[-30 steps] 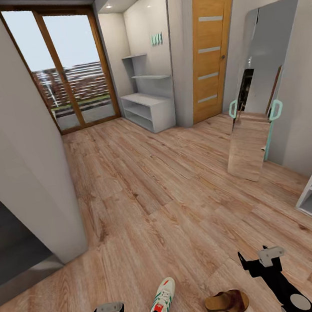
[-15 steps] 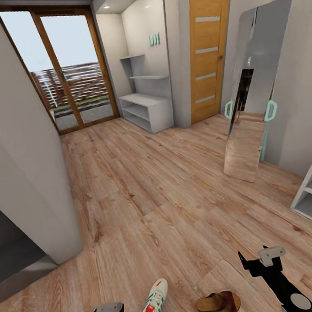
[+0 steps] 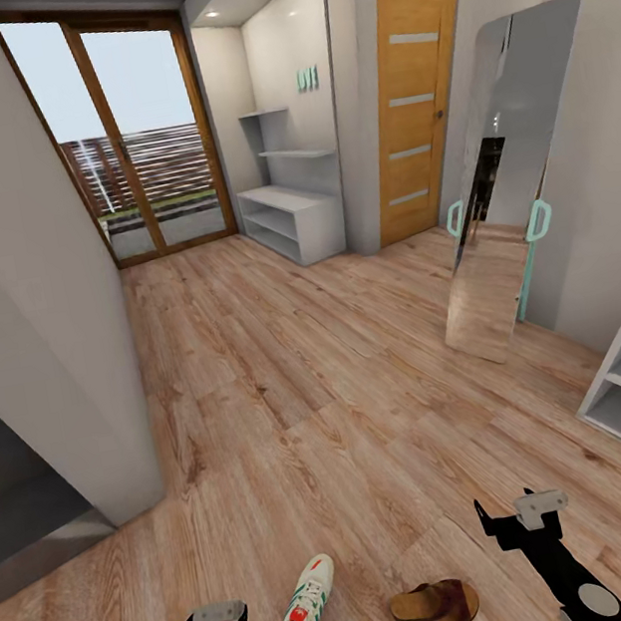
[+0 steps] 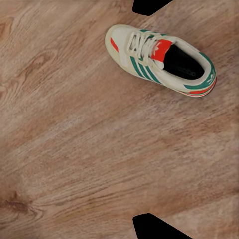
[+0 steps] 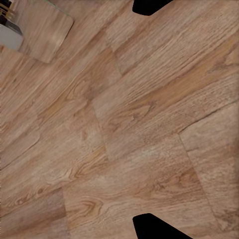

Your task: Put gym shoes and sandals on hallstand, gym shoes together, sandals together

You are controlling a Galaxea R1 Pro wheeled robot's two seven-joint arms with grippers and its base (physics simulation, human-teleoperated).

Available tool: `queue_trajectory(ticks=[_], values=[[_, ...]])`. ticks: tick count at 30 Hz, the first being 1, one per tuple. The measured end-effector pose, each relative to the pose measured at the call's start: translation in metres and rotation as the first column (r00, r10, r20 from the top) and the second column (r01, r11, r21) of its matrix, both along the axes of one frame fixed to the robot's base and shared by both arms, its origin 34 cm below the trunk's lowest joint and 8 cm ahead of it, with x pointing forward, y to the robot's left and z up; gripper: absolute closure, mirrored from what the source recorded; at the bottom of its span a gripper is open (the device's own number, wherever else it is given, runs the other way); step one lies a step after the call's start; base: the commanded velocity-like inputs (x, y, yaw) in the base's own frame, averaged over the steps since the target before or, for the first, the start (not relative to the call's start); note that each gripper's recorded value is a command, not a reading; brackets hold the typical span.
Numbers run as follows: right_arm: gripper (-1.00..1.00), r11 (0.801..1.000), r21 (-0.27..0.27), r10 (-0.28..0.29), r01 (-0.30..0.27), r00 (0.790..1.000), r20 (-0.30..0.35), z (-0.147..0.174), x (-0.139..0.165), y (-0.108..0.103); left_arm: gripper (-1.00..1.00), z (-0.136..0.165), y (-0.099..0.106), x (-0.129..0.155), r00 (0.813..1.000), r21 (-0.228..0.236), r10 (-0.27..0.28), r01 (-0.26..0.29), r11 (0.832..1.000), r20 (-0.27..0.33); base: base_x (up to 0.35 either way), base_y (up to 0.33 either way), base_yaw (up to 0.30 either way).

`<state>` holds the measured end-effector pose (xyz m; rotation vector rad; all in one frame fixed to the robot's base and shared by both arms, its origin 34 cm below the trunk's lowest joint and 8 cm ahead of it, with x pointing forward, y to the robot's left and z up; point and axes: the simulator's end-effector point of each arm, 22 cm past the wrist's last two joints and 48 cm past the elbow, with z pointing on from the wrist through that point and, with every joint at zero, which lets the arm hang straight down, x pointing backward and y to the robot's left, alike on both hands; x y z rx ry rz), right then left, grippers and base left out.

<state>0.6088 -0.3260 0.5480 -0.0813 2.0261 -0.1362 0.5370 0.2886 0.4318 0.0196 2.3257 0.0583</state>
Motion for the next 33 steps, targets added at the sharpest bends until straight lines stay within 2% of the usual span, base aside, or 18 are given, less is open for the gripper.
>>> queue_trajectory(ticks=[13, 33], values=[[-1.00, 1.000, 0.002, 0.000, 0.000, 1.000, -0.007, 0.000, 0.000, 0.001, -1.00, 0.002, 0.001, 0.003, 1.000, -0.008, 0.006, -0.006, 1.000, 0.009, 0.000, 0.000, 0.000], [-1.00, 1.000, 0.002, 0.004, -0.004, 1.000, 0.022, 0.021, 0.014, 0.004, -1.00, 0.000, 0.002, 0.000, 1.000, -0.010, 0.010, -0.010, 1.000, 0.001, 0.000, 0.000, 0.000]])
